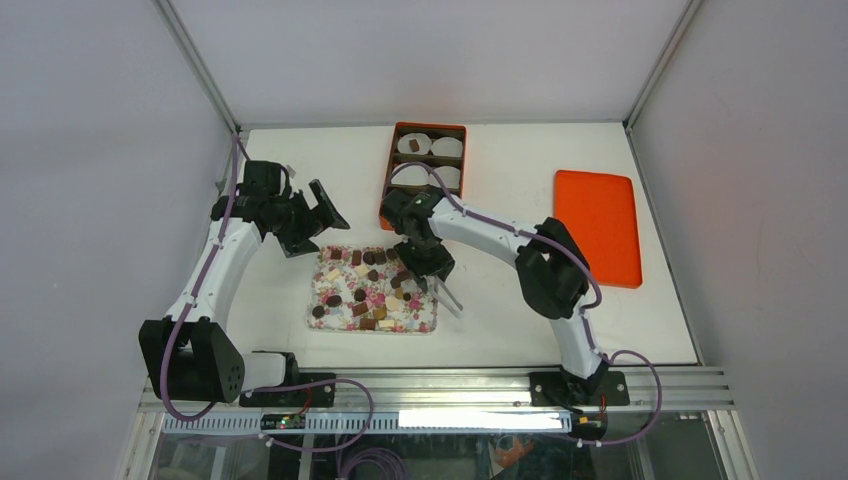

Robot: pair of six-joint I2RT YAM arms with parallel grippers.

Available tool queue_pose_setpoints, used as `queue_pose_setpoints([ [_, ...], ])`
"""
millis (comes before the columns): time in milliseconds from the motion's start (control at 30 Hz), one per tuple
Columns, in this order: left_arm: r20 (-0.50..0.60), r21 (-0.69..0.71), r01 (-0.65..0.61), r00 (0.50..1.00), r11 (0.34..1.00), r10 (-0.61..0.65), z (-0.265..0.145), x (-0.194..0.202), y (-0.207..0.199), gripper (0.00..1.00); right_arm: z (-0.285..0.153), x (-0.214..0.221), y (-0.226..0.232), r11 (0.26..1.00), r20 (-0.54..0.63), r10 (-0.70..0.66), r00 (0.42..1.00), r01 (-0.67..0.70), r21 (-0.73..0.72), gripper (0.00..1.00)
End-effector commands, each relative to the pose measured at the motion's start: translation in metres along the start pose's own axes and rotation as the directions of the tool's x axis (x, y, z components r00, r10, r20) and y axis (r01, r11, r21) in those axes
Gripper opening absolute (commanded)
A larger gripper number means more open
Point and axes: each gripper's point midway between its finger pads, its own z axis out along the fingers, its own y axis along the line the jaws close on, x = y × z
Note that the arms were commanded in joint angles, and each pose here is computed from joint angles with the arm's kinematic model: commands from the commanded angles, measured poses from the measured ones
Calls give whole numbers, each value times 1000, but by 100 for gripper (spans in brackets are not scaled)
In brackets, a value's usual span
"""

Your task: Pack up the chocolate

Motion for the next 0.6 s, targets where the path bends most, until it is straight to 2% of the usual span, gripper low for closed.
queue_pose_setpoints([
  [0,49,46,-11,999,999,9,-9,-10,-10,99,-4,-18,6,1000,54,-2,999,2,-4,49],
  [167,49,52,-12,999,999,10,-10,-10,-11,99,-3,-19,7,1000,57,3,998,-2,-5,45],
  [567,54,51,-14,998,999,11,-12,-9,-11,99,-27,-14,-1,1000,89,-5,996,3,20,12],
])
